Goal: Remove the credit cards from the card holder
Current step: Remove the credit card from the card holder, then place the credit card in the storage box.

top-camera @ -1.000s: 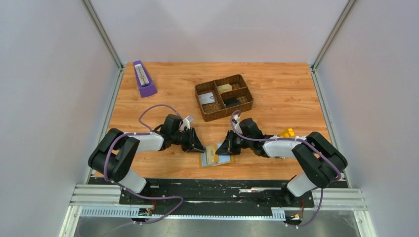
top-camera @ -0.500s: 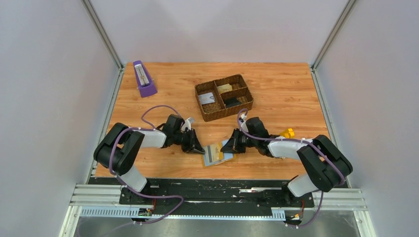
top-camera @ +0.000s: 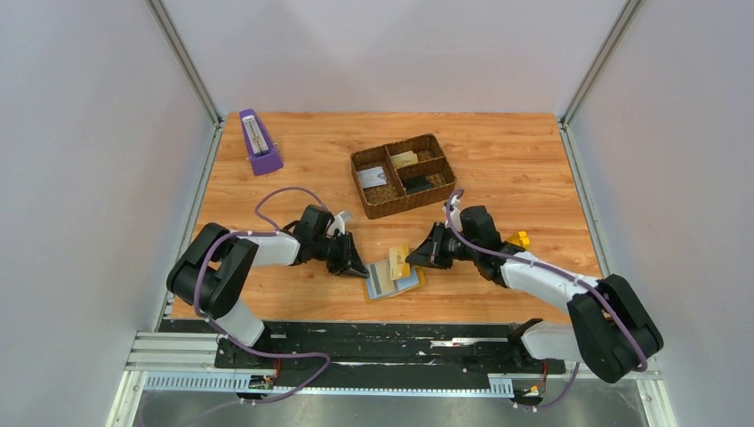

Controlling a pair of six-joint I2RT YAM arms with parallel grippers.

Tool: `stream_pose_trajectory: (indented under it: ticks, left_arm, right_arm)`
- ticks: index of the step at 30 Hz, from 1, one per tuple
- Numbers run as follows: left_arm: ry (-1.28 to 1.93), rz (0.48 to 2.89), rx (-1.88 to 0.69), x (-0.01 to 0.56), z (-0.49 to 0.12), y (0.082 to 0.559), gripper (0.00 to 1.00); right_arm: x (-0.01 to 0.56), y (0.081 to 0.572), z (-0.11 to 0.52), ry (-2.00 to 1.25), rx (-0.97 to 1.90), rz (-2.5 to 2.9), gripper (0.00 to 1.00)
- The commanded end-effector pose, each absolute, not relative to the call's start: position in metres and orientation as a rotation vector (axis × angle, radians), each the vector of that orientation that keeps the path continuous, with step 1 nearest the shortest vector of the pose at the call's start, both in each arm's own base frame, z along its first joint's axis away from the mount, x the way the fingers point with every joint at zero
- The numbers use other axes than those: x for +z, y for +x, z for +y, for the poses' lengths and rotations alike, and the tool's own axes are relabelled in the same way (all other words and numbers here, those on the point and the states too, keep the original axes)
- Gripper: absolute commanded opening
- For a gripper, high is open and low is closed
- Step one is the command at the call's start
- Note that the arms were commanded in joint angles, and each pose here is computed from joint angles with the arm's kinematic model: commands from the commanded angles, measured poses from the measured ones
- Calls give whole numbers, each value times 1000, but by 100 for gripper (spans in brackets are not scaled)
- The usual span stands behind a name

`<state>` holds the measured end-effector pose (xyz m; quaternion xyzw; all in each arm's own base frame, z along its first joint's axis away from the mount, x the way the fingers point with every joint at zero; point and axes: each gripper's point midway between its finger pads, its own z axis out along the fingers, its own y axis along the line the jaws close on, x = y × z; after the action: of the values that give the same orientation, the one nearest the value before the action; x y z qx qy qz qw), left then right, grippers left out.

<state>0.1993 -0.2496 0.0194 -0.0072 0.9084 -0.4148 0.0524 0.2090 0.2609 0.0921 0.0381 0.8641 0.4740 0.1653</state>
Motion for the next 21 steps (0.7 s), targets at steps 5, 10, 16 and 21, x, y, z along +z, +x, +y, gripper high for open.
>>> stream_pose_trajectory:
  ticks: [5,10,16,21]
  left_arm:
    - [36,2703,-1176,59,-244,208,41]
    - [90,2490,-1316,134,-261,223,56]
    - [145,2232,-1584,205,-281,224,63]
    - [130,2159,-1679,222,-285,221,65]
  right_arm:
    - [157,227,256,152,1351,2243,0]
    - [191,229,252,237,1414,2107,0]
    - [218,226,256,295,1500,1983,0]
    - [225,223,263,303,1543,1946,0]
